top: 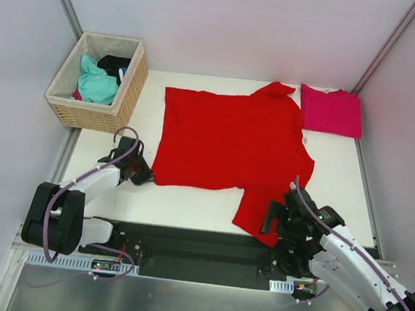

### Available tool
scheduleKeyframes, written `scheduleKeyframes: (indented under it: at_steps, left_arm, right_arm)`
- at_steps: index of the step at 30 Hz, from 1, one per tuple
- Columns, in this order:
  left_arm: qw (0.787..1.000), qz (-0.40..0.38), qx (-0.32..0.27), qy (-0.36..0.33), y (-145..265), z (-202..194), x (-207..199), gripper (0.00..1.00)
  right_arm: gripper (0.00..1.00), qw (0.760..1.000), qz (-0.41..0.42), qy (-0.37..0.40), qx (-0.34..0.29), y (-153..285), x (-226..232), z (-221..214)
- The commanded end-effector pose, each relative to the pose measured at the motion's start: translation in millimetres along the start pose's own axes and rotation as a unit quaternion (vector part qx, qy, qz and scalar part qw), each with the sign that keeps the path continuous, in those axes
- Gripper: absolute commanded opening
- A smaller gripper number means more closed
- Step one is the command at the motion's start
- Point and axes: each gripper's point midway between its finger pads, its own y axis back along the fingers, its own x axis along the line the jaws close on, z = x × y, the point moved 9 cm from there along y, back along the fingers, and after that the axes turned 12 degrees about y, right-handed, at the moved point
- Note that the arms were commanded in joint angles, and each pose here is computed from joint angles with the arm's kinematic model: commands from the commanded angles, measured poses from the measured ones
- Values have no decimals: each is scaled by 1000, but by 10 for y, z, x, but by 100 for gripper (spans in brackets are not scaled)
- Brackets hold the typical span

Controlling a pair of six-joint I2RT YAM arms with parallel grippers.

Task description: Fold and stack the t-shirts

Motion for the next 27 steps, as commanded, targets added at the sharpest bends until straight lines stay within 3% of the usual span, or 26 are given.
scheduleKeyframes:
  at_steps: [1,13,22,27]
  left_arm:
    - [1000,-3,2,-6,25,45,-53,0]
    - [1000,-5,2,-6,31,83,-56,0]
    - [1000,-13,12,0,15,77,-68,0]
    - [1000,-17,12,-2,24,94,-83,0]
  right_arm:
    - [99,998,38,-31,38,42,63,-121]
    - [96,997,31,-52,43,40,77,-120]
    - [97,992,60,-108,-18,-80,115,-58]
    - [98,990,57,-125,-12,-212,87,-87]
